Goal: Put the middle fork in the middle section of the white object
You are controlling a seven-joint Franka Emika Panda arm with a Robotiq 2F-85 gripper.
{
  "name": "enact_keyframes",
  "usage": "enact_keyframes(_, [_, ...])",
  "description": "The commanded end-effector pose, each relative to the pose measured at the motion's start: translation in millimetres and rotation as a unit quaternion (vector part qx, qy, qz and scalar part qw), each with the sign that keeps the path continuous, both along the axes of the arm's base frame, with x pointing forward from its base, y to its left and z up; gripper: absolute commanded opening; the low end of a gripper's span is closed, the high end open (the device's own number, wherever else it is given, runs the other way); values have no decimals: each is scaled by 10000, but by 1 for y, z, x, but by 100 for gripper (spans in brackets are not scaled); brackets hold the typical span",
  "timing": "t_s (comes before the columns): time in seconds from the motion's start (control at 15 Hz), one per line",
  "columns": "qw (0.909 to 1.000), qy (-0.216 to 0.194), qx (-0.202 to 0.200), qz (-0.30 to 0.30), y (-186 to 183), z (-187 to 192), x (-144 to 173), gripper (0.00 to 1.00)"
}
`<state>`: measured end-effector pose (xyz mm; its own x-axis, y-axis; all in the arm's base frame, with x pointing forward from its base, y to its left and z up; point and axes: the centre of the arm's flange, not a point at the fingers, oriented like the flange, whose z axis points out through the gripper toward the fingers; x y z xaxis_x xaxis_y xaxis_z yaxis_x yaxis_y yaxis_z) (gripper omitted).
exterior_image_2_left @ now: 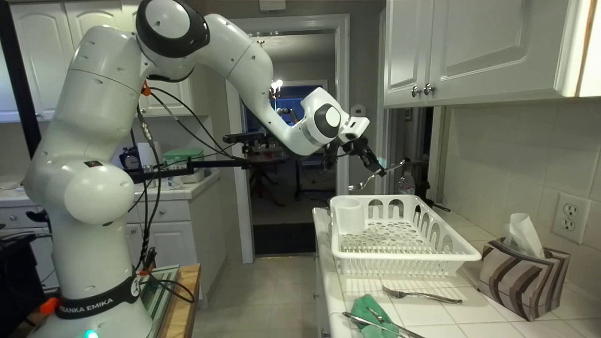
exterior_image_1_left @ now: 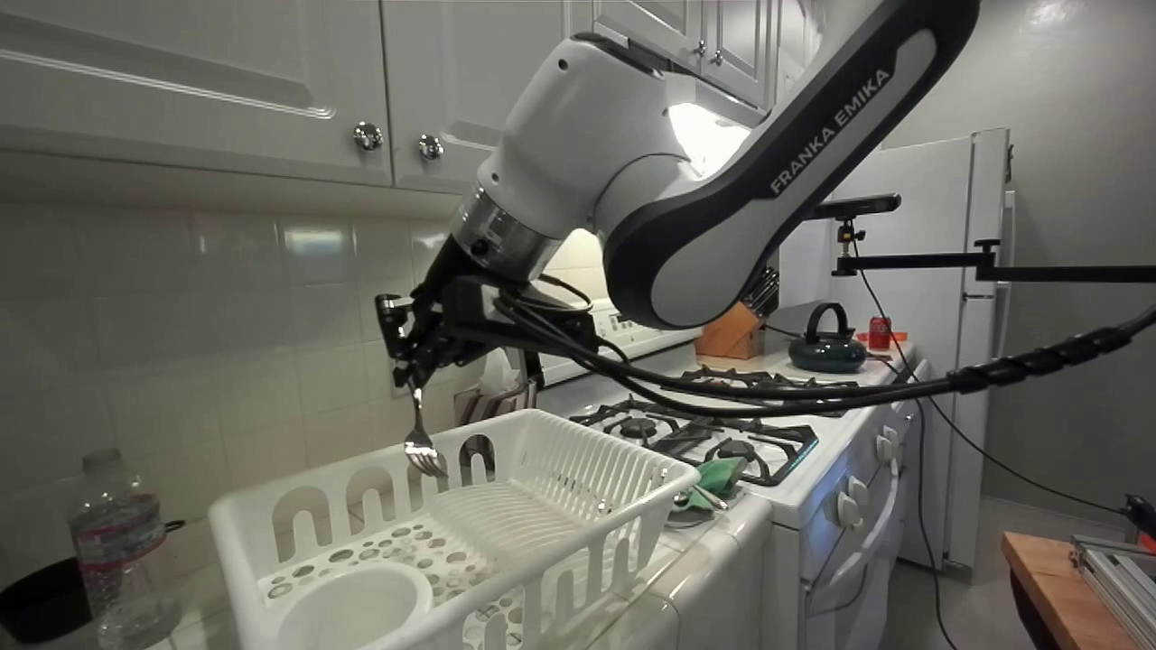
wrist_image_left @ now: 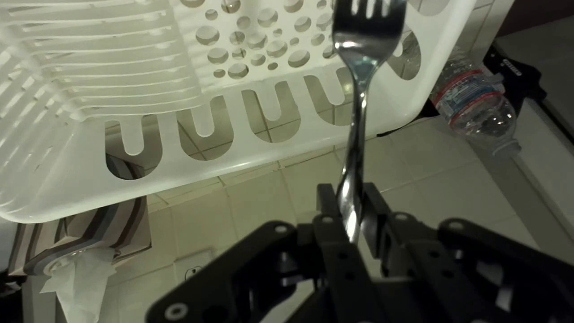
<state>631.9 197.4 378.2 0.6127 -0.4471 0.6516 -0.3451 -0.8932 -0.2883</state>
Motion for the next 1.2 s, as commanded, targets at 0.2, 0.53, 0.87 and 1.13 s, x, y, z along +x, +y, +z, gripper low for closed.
enact_keyframes(0.2, [9979,-595,-244,-86,39,-7,1,4])
enact_keyframes(0.53, [9967,-686,-439,-24,54,-16,-2,4])
enact_keyframes(0.87, [9952,-809,-546,-94,58,-21,-1,4])
enact_keyframes(1.13, [9951,-865,-451,-144,63,-26,3,4])
